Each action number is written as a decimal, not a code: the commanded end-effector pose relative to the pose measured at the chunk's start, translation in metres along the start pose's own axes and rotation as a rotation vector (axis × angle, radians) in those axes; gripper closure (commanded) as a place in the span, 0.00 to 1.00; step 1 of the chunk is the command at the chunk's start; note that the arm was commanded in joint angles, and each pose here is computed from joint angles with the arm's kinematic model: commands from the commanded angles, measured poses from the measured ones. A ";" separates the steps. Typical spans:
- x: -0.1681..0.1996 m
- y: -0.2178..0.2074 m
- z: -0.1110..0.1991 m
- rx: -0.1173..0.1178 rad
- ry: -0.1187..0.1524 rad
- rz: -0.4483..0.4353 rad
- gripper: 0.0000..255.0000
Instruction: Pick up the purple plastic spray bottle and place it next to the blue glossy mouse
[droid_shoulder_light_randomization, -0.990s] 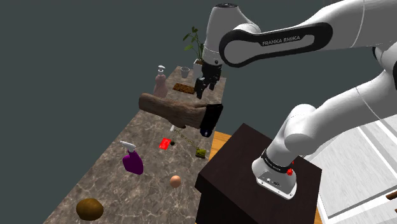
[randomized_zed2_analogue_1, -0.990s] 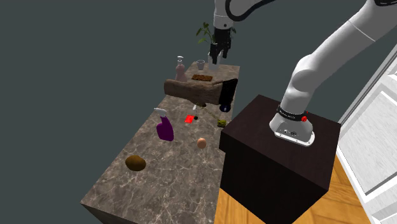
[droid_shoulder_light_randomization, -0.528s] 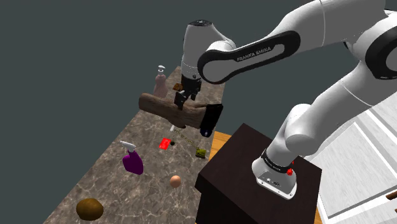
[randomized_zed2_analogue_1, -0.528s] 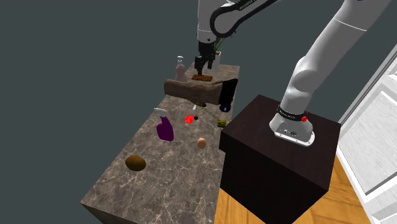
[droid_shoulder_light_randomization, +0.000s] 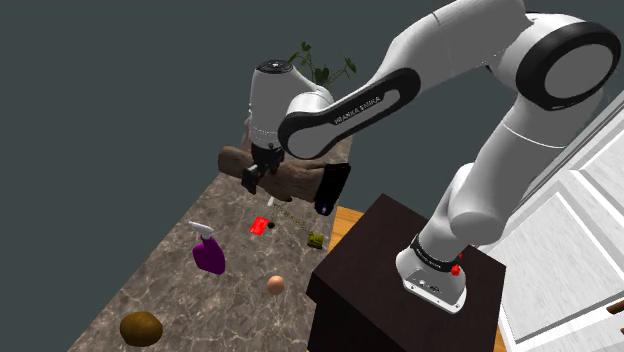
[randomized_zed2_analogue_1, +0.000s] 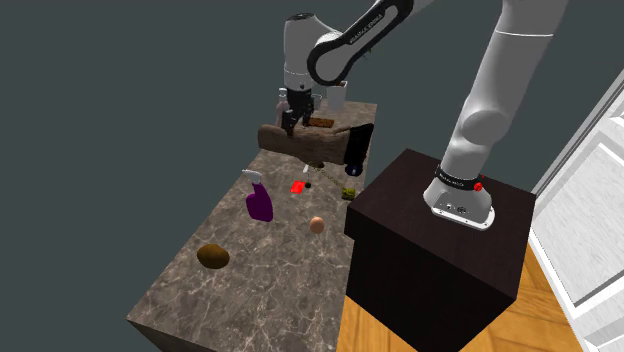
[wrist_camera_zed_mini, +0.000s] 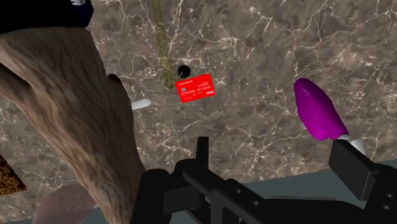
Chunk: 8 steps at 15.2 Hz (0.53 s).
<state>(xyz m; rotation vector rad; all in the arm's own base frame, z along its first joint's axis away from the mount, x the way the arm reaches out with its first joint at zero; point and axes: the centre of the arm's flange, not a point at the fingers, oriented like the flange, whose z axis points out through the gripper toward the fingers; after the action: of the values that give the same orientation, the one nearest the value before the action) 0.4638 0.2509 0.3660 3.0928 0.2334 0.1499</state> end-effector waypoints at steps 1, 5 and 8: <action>0.011 -0.018 0.015 0.004 0.007 -0.019 0.00; 0.031 -0.056 0.042 0.012 0.020 -0.056 0.00; 0.045 -0.086 0.062 0.017 0.030 -0.084 0.00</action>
<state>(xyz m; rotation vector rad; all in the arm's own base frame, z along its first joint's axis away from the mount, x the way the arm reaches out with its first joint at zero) 0.4989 0.3305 0.3113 3.0930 0.3524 0.1864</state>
